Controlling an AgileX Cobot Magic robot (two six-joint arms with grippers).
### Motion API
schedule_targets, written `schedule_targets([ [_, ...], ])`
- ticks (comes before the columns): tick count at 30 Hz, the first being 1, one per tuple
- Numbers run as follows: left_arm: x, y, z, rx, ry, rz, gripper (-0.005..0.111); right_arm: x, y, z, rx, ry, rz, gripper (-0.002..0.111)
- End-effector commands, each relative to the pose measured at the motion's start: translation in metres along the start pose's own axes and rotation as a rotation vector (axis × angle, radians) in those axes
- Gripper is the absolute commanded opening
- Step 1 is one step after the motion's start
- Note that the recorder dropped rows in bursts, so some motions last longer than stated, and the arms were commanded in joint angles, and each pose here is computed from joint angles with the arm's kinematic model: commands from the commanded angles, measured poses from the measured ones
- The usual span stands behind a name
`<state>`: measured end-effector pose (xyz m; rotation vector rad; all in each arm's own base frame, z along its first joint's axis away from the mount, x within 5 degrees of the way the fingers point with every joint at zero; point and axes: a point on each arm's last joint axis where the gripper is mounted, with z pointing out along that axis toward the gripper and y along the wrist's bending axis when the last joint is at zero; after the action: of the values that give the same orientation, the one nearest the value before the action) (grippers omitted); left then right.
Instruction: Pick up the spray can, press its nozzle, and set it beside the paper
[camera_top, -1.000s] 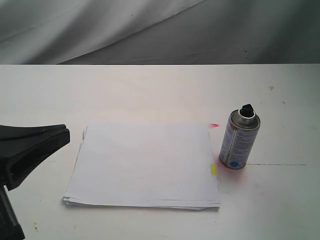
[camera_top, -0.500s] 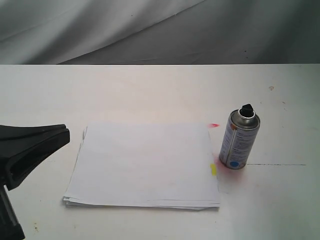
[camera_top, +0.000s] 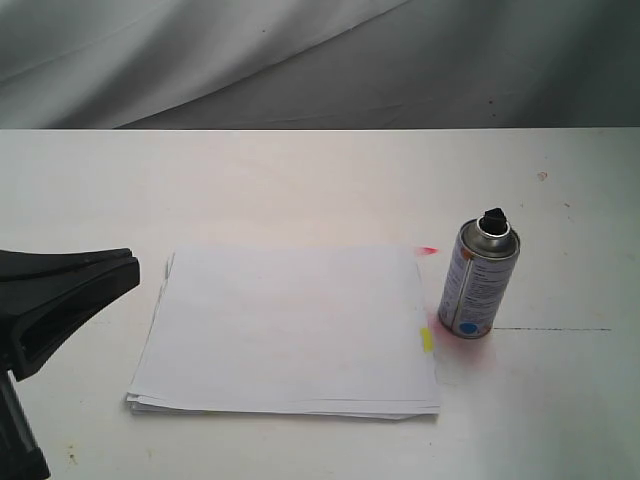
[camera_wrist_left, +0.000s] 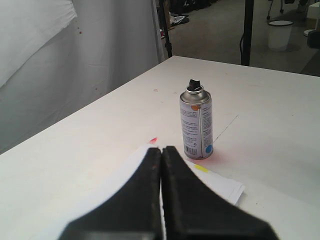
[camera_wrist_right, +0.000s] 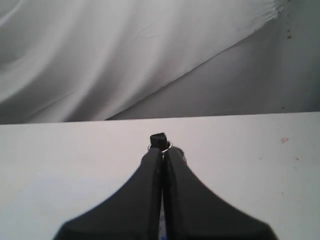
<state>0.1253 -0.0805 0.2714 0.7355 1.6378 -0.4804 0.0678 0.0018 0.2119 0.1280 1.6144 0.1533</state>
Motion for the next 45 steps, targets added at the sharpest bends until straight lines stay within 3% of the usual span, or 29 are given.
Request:
schedule_targets([
  [1, 0.001, -0.001, 0.000, 0.004, -0.004, -0.006, 0.000, -0.005, -0.002, -0.008, 0.026, -0.091, 0.001, 0.000],
  [32, 0.001, 0.001, -0.001, -0.025, 0.005, 0.028, 0.000, -0.007, -0.001, -0.013, 0.018, -0.137, -0.001, 0.000],
  [36, 0.000, 0.006, -0.013, -0.128, -0.022, 0.003, 0.000, -0.007, -0.001, -0.013, 0.018, -0.137, -0.001, 0.000],
  [45, -0.006, -0.005, -0.077, -0.385, -0.290, 0.067, 0.000, -0.007, -0.001, -0.013, 0.018, -0.137, -0.001, 0.000],
])
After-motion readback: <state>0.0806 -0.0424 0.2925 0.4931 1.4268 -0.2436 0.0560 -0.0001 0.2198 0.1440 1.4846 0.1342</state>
